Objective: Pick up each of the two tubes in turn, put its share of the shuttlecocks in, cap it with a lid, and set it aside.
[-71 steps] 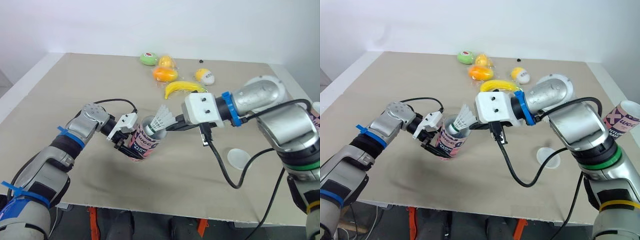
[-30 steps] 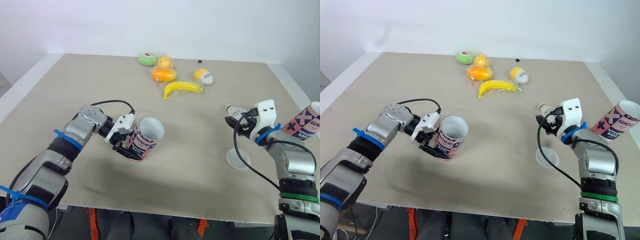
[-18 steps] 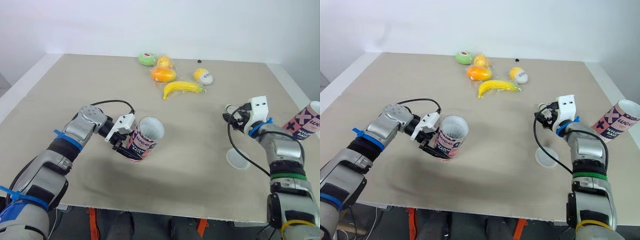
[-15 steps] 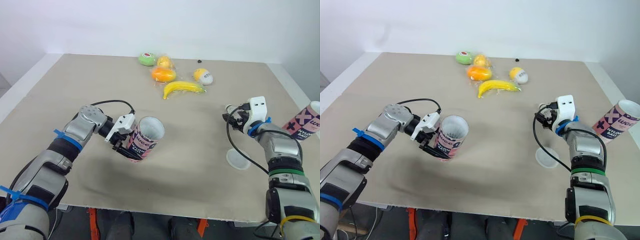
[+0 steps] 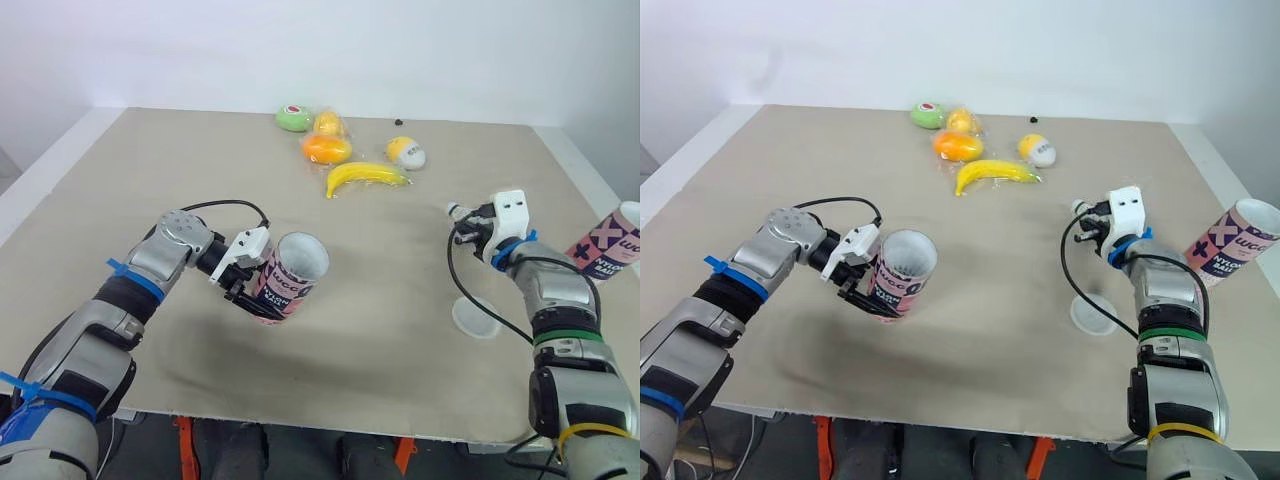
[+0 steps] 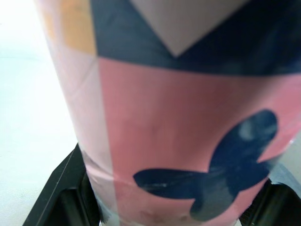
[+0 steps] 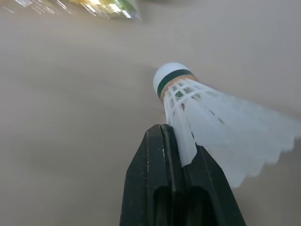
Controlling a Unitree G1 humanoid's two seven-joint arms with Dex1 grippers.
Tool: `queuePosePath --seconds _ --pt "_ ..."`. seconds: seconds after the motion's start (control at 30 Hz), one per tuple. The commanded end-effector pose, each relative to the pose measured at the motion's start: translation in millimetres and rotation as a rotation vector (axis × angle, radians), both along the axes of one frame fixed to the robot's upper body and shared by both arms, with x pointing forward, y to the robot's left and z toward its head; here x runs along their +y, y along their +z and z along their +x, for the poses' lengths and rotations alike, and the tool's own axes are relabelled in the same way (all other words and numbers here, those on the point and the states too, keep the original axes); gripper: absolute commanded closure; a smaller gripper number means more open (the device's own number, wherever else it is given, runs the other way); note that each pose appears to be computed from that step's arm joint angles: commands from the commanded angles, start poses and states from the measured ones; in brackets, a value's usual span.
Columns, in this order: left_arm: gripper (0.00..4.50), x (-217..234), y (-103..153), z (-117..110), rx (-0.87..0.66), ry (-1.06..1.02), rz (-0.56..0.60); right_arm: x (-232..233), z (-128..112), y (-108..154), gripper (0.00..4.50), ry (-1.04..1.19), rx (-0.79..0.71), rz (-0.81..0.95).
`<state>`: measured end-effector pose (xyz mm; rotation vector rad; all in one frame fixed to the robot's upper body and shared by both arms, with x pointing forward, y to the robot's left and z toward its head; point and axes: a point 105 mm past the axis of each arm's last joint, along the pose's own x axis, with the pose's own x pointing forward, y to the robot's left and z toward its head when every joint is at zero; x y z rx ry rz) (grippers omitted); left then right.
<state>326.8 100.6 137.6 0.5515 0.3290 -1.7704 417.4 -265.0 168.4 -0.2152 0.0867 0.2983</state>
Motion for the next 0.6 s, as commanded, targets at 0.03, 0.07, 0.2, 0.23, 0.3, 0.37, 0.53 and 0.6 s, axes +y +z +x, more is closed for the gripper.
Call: queuePosePath --seconds 0.03,0.07,0.2,0.23,0.3,0.37,0.53,0.6 --pt "1.3 3.5 -5.2 -0.6 0.006 0.01 0.029 59.1 -35.0 75.2 4.44 0.354 -0.245 -0.135" --pt "1.3 3.5 -5.1 -0.4 0.005 0.01 0.029 73.8 -46.6 80.1 4.44 0.442 -0.255 -0.162" --pt "1.3 2.9 -4.8 0.7 0.002 0.008 0.034 140.7 -114.8 94.3 4.44 0.891 -0.225 -0.313" --pt "1.3 2.5 -4.6 1.1 0.001 0.007 0.034 148.0 -122.2 96.8 4.44 0.935 -0.217 -0.339" --pt "1.3 1.7 -4.1 1.9 -0.001 0.006 0.034 165.1 -135.8 103.5 4.44 1.031 -0.224 -0.428" --pt "1.3 1.2 -3.6 2.7 -0.004 0.006 0.035 177.9 -145.2 106.3 4.44 1.109 -0.225 -0.514" --pt "1.3 1.0 -2.6 3.9 -0.008 0.006 0.035 195.3 -146.6 104.3 4.44 1.206 -0.216 -0.704" --pt "1.3 1.3 -2.5 3.9 -0.009 0.007 0.035 200.5 -145.0 103.1 4.44 1.235 -0.213 -0.733"
